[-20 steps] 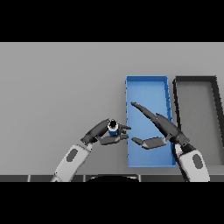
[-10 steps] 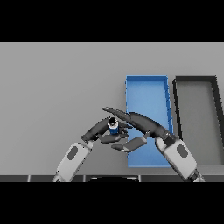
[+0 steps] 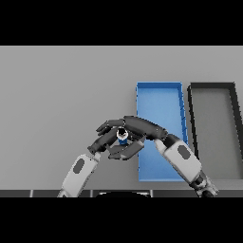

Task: Pick up the blue pipe and place it into the blue bin.

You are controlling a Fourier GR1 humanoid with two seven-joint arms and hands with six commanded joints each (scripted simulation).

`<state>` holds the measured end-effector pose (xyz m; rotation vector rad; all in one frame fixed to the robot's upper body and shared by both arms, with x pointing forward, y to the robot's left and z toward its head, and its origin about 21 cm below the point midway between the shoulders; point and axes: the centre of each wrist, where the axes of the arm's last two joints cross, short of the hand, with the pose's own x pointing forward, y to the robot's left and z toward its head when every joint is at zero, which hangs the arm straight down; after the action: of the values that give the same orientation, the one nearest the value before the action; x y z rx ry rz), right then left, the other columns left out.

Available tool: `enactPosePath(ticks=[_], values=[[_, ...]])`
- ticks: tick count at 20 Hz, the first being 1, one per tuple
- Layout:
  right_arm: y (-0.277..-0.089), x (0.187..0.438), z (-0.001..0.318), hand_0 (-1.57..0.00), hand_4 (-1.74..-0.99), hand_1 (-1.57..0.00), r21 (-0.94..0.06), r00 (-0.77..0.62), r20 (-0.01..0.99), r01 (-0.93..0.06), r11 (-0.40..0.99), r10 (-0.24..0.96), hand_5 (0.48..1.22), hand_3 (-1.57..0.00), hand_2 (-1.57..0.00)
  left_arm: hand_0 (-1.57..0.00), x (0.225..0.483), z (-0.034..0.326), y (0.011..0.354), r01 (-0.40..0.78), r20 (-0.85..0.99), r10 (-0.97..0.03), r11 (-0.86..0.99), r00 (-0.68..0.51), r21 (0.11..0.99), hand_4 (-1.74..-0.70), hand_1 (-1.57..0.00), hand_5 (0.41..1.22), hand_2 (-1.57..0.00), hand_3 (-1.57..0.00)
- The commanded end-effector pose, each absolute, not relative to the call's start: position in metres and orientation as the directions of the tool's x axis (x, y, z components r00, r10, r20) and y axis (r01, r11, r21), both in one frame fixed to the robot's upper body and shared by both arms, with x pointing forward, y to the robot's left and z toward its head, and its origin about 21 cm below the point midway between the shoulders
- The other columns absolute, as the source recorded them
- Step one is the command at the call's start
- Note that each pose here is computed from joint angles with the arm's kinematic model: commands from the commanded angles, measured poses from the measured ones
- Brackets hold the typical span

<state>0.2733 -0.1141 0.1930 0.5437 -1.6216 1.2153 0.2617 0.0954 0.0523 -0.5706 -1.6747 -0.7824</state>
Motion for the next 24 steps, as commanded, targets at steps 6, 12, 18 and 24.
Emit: enactPosePath(ticks=[6,12,18,24], values=[[-0.105,0.270,0.190,-1.29,-1.606,-1.29,-0.386,-0.366,0.922,-0.834,0.393,0.129,0.765,-1.10,-1.30,-1.57,0.258,0.048,0.093,0.737,0.974,0.021,0.657,-0.224,0.155,-1.69,-1.57,1.221,-1.57,-1.53],[-0.101,0.265,0.185,-1.50,-1.702,-1.50,-0.414,-0.396,0.909,-0.829,0.377,0.129,1.101,-1.43,-1.50,-1.57,0.260,0.049,0.095,0.736,0.969,0.050,0.661,-0.240,0.148,-1.73,-1.57,1.221,-1.57,-1.44],[-0.097,0.265,0.181,-1.55,-1.731,-1.55,-0.397,-0.399,0.912,-0.810,0.431,0.090,1.190,-1.54,-1.55,-1.57,0.261,0.054,0.096,0.692,0.954,0.009,0.690,-0.300,0.211,-1.72,-1.57,1.221,-1.57,-1.45],[-0.097,0.260,0.181,-1.57,-1.738,-1.57,-0.385,-0.383,0.919,-0.809,0.445,0.098,1.213,-1.56,-1.57,-0.48,0.263,0.053,0.105,0.734,0.942,-0.076,0.608,-0.326,0.303,-1.14,-0.44,1.132,-0.42,-0.38]])
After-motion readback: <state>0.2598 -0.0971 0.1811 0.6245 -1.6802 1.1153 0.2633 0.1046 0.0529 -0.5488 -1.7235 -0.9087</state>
